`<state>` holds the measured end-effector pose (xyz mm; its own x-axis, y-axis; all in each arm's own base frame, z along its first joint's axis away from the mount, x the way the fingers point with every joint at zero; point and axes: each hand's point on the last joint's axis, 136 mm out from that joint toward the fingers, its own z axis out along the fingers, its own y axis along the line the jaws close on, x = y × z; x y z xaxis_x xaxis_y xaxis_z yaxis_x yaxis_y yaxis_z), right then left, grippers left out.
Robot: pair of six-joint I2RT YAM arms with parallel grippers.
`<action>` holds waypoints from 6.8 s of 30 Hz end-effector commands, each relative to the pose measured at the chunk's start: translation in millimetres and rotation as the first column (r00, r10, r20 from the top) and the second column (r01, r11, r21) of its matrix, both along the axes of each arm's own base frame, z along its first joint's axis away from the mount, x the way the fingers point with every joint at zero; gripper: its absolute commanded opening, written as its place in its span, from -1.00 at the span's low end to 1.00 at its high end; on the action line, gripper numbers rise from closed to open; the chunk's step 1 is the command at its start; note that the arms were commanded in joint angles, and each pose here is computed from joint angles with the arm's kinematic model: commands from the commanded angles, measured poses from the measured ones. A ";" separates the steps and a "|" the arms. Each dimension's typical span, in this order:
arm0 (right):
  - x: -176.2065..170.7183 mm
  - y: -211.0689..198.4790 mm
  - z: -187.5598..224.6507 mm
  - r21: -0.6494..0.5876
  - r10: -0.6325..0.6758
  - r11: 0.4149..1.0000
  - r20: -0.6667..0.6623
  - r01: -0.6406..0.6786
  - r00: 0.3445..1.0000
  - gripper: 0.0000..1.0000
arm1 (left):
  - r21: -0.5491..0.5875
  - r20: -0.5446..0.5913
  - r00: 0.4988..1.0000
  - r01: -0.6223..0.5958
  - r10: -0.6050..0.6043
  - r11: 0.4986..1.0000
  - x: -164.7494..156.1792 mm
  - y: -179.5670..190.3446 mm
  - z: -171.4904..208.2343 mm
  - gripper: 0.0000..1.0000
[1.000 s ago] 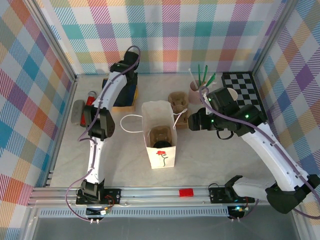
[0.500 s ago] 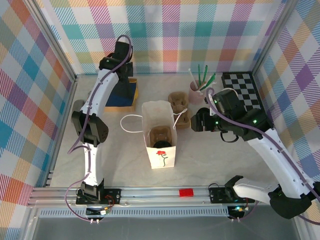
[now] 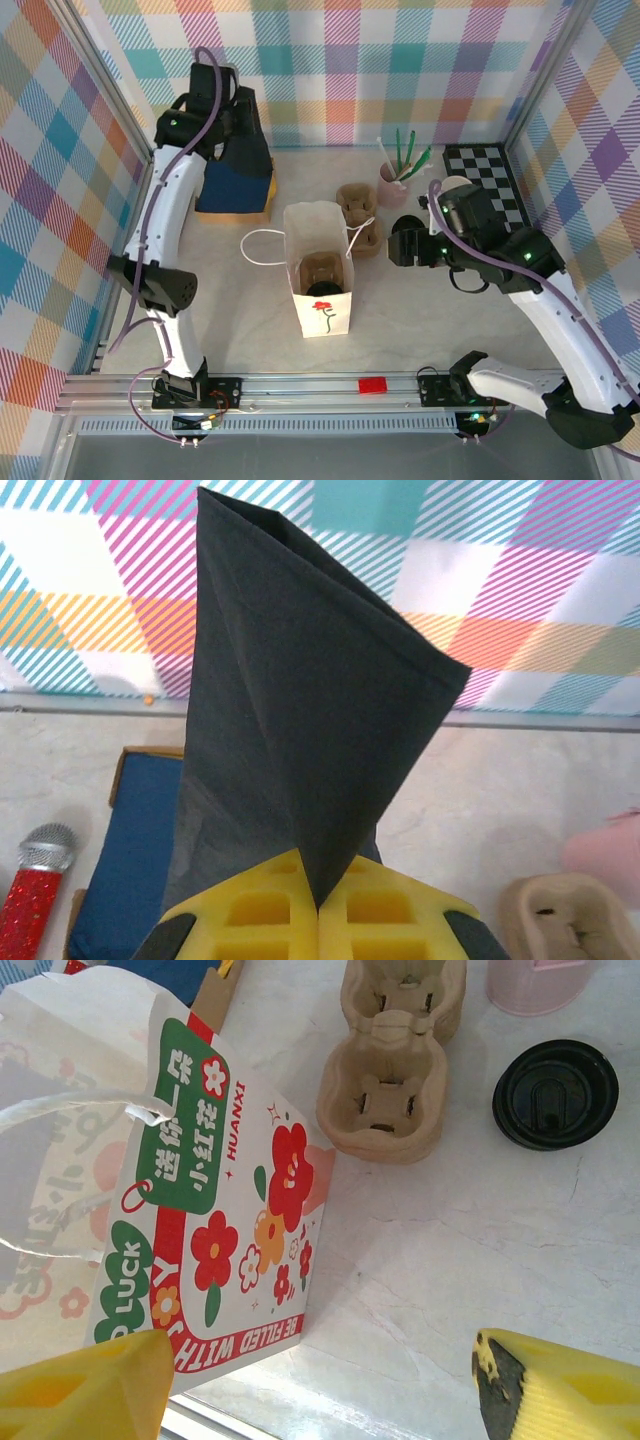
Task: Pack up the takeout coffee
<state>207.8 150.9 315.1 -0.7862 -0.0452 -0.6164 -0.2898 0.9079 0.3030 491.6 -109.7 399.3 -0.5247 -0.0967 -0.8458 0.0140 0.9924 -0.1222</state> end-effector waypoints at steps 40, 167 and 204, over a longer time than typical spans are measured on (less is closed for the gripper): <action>-23.4 -24.4 13.9 0.081 -0.079 0.994 0.060 0.074 0.995 0.55 | -0.307 0.548 0.535 0.844 -0.643 0.440 -208.1 -122.6 136.1 -0.96; -26.2 -5.6 -2.4 0.194 -0.056 0.980 0.006 0.054 0.998 0.55 | -0.020 0.527 0.752 0.478 -0.397 0.878 -221.8 -124.5 -46.5 -1.00; -27.8 -4.6 -14.9 0.216 -0.060 0.975 0.003 0.058 0.998 0.55 | -0.022 0.496 0.786 0.438 -0.370 0.899 -225.2 -116.3 -84.1 -1.00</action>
<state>178.1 143.6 296.7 -0.7842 0.1140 -0.6100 -0.2397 0.8510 0.4673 269.6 -228.2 305.8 -0.1187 -0.0529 -0.9915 0.5054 0.8563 -0.1062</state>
